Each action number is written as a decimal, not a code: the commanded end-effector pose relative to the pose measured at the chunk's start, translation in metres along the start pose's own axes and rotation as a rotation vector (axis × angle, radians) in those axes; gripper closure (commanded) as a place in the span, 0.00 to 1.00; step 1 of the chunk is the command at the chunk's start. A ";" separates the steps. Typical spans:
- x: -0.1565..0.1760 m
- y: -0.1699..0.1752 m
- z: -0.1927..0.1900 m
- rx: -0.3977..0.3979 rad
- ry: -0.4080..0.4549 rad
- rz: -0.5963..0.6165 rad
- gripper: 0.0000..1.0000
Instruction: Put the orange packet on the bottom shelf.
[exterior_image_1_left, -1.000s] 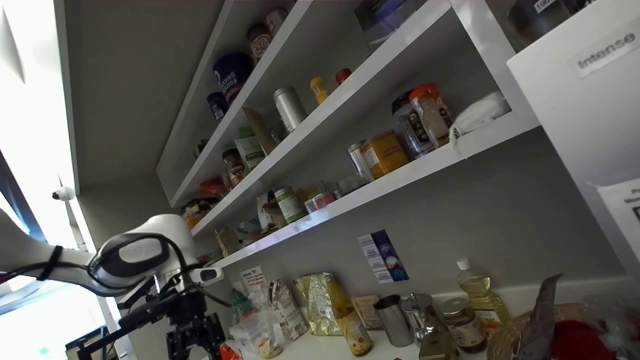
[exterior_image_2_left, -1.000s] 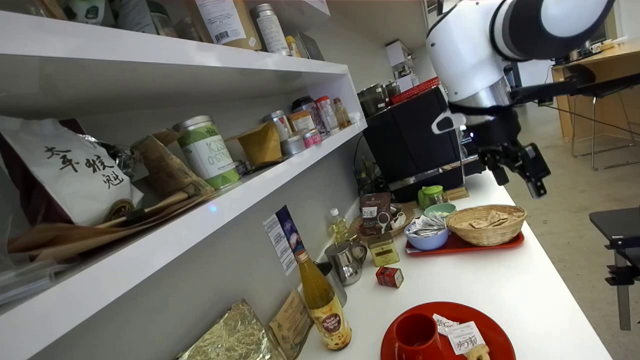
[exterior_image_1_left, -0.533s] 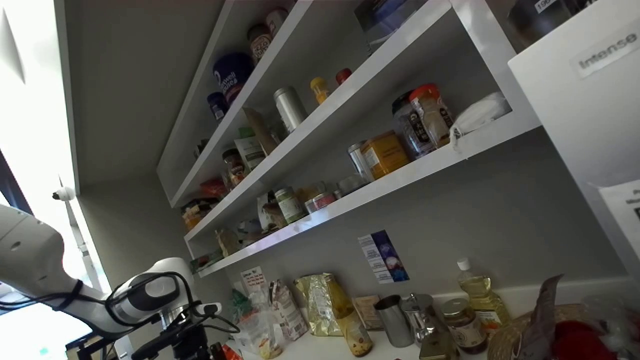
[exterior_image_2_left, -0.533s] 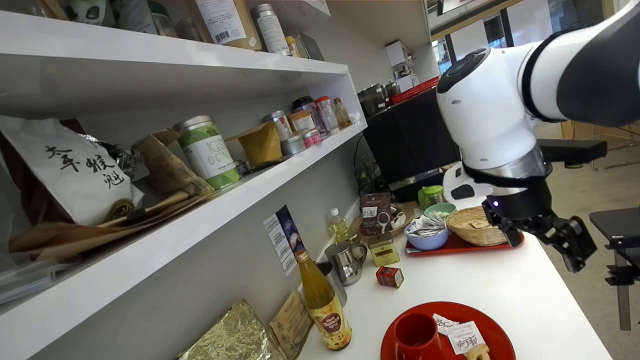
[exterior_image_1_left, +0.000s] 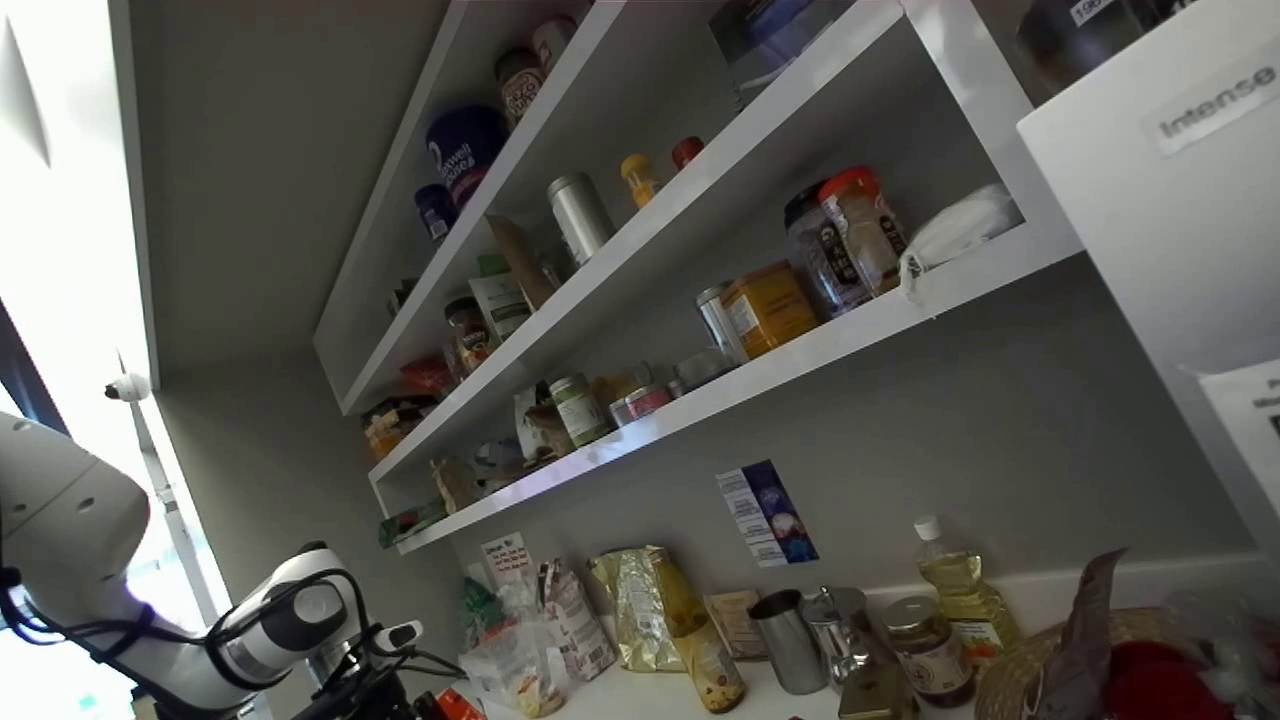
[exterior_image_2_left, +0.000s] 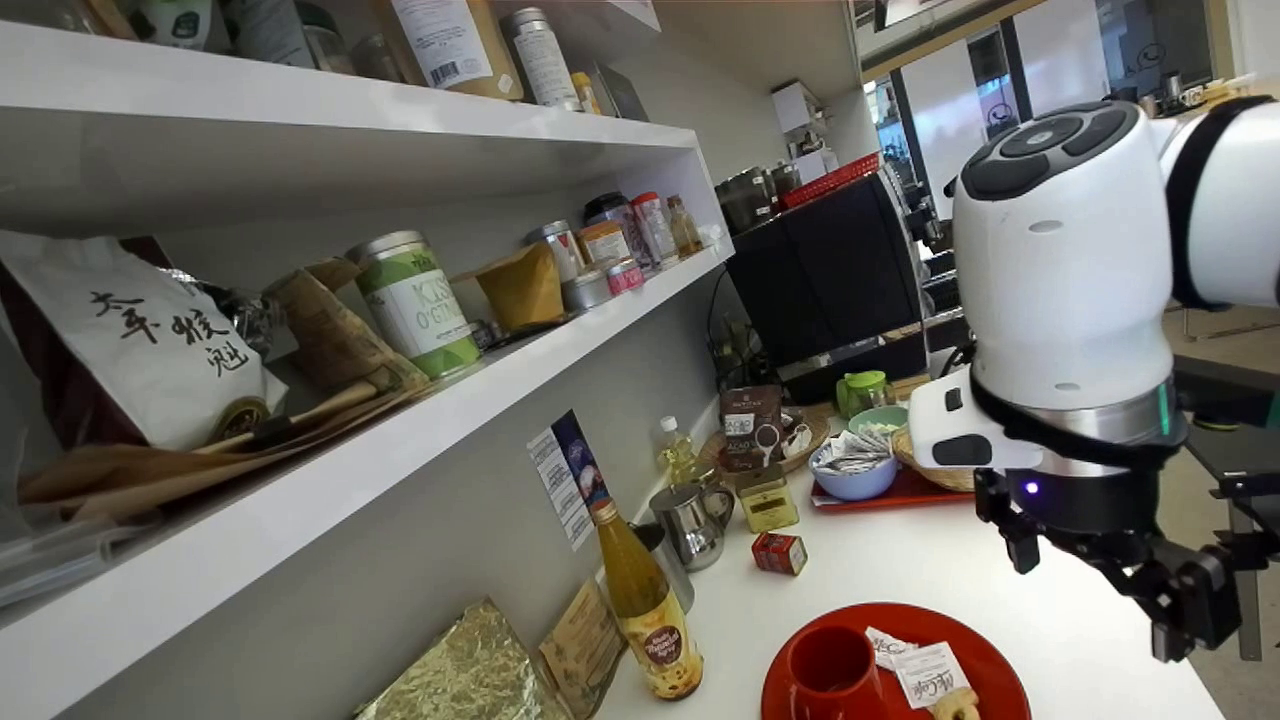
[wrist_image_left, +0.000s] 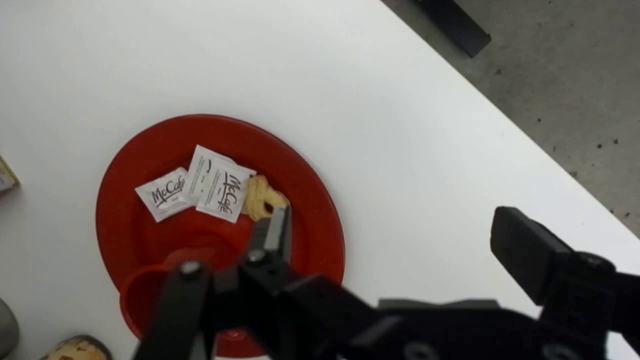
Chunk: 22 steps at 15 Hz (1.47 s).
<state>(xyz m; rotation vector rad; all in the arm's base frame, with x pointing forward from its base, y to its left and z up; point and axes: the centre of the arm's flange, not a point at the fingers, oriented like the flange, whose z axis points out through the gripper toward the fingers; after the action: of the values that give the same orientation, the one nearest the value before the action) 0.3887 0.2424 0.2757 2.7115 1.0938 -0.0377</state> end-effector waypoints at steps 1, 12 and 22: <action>0.042 -0.006 0.016 -0.010 0.074 0.067 0.00; 0.094 -0.062 0.001 -0.004 0.320 0.178 0.00; 0.081 -0.108 0.037 0.002 0.357 0.117 0.00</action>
<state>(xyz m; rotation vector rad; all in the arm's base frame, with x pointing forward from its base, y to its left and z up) 0.3799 0.3642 0.2333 2.8408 1.0020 0.4466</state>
